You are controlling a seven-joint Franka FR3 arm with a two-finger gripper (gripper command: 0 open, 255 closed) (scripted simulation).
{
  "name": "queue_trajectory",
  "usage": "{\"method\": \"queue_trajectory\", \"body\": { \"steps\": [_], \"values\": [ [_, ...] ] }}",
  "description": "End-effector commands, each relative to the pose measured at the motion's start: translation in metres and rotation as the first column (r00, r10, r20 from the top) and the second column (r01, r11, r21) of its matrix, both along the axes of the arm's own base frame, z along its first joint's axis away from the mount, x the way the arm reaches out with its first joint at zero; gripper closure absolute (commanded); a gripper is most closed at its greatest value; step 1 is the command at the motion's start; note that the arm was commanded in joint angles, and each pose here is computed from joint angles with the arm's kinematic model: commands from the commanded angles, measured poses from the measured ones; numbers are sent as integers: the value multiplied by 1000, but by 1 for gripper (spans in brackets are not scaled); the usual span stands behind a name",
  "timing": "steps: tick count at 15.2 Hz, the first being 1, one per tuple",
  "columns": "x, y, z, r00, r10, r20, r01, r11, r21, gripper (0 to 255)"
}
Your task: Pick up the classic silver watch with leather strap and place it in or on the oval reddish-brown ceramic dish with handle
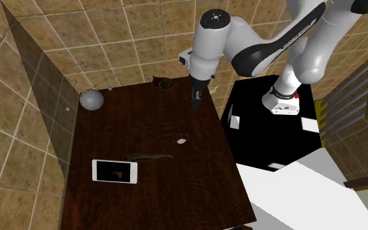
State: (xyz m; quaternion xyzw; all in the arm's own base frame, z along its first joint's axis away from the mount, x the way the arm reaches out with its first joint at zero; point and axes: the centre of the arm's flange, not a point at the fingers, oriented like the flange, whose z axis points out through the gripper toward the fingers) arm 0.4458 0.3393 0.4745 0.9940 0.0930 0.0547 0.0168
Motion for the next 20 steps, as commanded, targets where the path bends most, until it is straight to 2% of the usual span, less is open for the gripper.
{"method": "queue_trajectory", "body": {
  "steps": [1, 12, 20],
  "values": [
    [8, 24, -12, 1000, 7, -2, -7, 1000, -9, 0],
    [43, 149, -90, 999, 50, -21, -51, 997, -60, 0],
    [48, 152, -130, 998, 52, -22, -53, 997, -62, 0]
  ]
}}
